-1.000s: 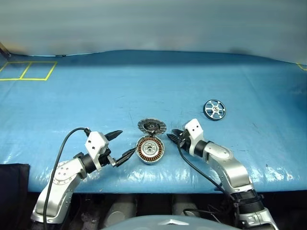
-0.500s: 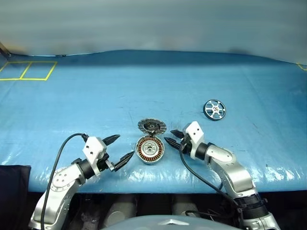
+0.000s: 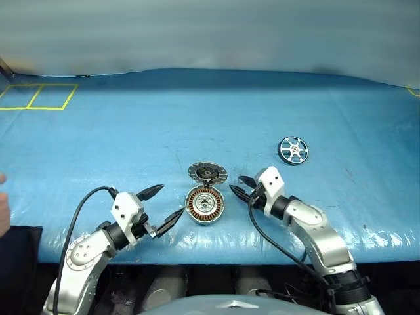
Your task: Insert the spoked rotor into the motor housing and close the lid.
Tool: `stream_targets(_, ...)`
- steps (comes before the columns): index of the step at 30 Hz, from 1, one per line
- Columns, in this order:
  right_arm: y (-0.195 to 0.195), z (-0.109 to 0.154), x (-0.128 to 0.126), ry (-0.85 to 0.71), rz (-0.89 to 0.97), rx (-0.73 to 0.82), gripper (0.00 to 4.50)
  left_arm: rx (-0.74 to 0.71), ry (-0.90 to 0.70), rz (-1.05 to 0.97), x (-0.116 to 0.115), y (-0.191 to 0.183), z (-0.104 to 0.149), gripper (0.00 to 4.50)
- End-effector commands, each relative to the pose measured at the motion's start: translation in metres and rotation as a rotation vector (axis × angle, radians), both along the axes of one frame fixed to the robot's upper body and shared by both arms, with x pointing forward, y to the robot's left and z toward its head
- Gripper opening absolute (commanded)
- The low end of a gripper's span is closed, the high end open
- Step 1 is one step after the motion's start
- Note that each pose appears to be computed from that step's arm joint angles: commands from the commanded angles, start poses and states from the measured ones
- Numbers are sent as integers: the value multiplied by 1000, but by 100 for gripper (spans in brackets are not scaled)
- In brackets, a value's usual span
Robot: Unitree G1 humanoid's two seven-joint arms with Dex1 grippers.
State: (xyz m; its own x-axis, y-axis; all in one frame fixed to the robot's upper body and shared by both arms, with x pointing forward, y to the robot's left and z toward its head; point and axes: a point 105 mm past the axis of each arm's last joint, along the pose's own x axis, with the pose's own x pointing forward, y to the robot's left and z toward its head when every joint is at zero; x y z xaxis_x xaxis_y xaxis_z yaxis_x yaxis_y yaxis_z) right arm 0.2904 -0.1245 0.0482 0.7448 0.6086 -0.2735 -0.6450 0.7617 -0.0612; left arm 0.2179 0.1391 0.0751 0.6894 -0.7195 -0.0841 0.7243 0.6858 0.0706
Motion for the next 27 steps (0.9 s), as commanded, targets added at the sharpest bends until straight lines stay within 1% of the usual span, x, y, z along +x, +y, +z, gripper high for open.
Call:
stream_targets(1,-9,8,11,-47,-50,-13,211,-3,-54,-5,0,-2,11,450)
stream_targets(3,-13,2,14,-23,-63,-33,211,4,-58,-2,0,-2,11,450)
stream_targets(8,-10,-2,17,3,-55,-9,211,7,-60,-1,2,-1,9,450)
stream_targets(20,-4,-20,13,92,-49,-22,211,32,-81,8,8,3,11,450)
stream_targets(23,-9,-23,14,126,-90,-14,155,36,-91,10,10,5,13,450)
stream_targets(25,-12,-21,16,106,-101,-27,90,36,-98,12,11,5,14,450)
stream_targets(26,-12,-20,16,99,-106,-28,66,34,-98,12,12,6,14,450)
stream_targets(27,-13,-18,16,92,-109,-29,66,33,-98,12,12,6,14,450)
